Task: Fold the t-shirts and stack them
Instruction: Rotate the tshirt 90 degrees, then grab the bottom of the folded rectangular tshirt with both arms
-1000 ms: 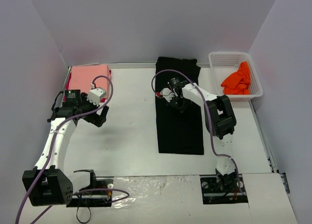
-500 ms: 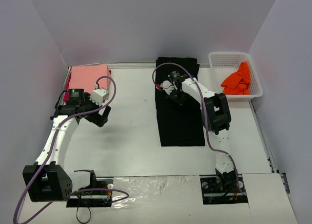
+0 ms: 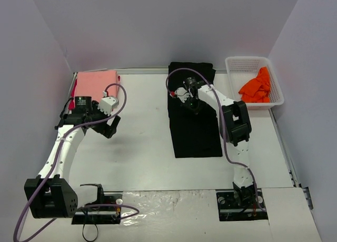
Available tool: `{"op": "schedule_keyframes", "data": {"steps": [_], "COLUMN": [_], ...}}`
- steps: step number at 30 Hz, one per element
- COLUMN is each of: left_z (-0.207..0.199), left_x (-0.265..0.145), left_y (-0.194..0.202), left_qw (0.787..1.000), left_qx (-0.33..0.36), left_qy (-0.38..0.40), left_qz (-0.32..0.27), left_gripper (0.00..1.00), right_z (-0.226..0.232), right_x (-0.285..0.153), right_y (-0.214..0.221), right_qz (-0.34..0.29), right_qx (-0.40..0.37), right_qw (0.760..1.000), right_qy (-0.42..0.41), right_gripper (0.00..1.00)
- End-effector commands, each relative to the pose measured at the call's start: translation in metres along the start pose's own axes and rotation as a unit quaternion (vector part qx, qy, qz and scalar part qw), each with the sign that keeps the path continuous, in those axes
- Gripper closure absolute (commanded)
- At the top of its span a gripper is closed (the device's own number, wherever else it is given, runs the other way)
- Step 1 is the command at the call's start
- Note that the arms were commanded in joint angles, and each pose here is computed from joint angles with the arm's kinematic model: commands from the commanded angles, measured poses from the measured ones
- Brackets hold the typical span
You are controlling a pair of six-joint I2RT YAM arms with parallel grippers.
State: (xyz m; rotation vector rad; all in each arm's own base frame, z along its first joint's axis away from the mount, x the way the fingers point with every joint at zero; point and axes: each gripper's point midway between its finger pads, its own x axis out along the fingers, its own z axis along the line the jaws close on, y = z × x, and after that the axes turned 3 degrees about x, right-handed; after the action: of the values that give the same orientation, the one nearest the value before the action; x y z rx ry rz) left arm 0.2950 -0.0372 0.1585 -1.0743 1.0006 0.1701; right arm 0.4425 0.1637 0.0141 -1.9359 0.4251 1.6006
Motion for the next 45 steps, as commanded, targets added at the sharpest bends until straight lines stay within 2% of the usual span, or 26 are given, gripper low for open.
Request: {"op": "schedule_keyframes", "data": {"steps": [1,4,7,8,10,11,12,14,17,19,22,25,28,29,30,31,32,36,40,45], "left_z": [-0.01,-0.024,-0.035,-0.039,-0.044,-0.046,-0.054,-0.063,-0.084,-0.097,-0.121,-0.154,-0.183,-0.198,-0.208,-0.219,-0.238,-0.281,-0.308,-0.326], "left_x": [-0.01,-0.012,-0.013,-0.013,-0.013,-0.015,-0.014,-0.014,-0.003,0.004,0.022,0.037,0.049,0.059,0.064,0.068,0.074,0.08,0.082,0.083], "left_y": [-0.018,-0.013,-0.016,-0.019,-0.023,-0.027,-0.032,-0.041,-0.054,-0.07,-0.083,-0.094,-0.103,-0.098,-0.095,-0.09,-0.081,-0.062,-0.052,-0.044], "left_qw": [0.999,0.997,0.995,0.993,0.99,0.988,0.984,0.978,0.962,0.947,0.933,0.927,0.926,0.922,0.919,0.915,0.907,0.888,0.883,0.874], "left_qx": [0.04,0.065,0.092,0.111,0.135,0.15,0.174,0.205,0.27,0.319,0.357,0.368,0.366,0.378,0.385,0.393,0.406,0.43,0.416,0.421], "left_qy": [0.019,0.038,0.04,0.041,0.035,0.031,0.033,0.038,0.035,0.002,0.004,0.033,0.044,0.04,0.051,0.069,0.095,0.152,0.208,0.232], "left_qz": [-0.02,-0.01,-0.016,-0.018,-0.02,-0.024,-0.026,-0.032,-0.03,-0.035,-0.038,-0.062,-0.08,-0.067,-0.065,-0.062,-0.057,-0.063,-0.063,-0.07], "left_gripper": [0.06,0.06,0.06,0.06,0.06,0.06,0.06,0.06,0.06,0.06,0.06,0.06,0.06,0.05,0.0,0.01,0.07,0.21,0.43,0.46], "right_z": [0.012,0.016,0.014,0.014,0.013,0.017,0.027,0.036,0.048,0.053,0.06,0.049,0.025,0.021,0.006,0.001,-0.008,-0.024,-0.028,-0.031], "right_x": [-0.05,-0.088,-0.147,-0.156,-0.176,-0.196,-0.193,-0.205,-0.19,-0.176,-0.167,-0.166,-0.161,-0.162,-0.162,-0.162,-0.167,-0.177,-0.176,-0.167], "right_y": [0.015,0.017,0.012,0.014,0.016,0.018,0.026,0.036,0.072,0.098,0.118,0.132,0.143,0.141,0.152,0.155,0.159,0.173,0.18,0.183], "right_qz": [-0.004,-0.033,-0.093,-0.1,-0.125,-0.15,-0.159,-0.183,-0.17,-0.152,-0.177,-0.209,-0.221,-0.221,-0.224,-0.224,-0.221,-0.227,-0.219,-0.202], "right_qx": [0.007,0.012,0.015,0.02,0.03,0.031,0.035,0.046,0.086,0.12,0.159,0.187,0.247,0.261,0.292,0.3,0.309,0.325,0.33,0.337], "right_qw": [1.0,0.999,0.995,0.994,0.99,0.987,0.986,0.982,0.981,0.98,0.969,0.959,0.943,0.939,0.929,0.927,0.924,0.913,0.912,0.914], "right_qy": [-0.008,0.002,0.036,0.045,0.052,0.051,0.023,0.011,-0.025,-0.043,-0.066,-0.028,0.012,0.018,0.028,0.032,0.051,0.09,0.109,0.107], "right_gripper": [1.0,1.0,0.97,0.87,0.56,0.56,0.44,0.0,0.0,0.0,0.0,0.0,0.0,0.0,0.0,0.0,0.0,0.0,0.0,0.0]}}
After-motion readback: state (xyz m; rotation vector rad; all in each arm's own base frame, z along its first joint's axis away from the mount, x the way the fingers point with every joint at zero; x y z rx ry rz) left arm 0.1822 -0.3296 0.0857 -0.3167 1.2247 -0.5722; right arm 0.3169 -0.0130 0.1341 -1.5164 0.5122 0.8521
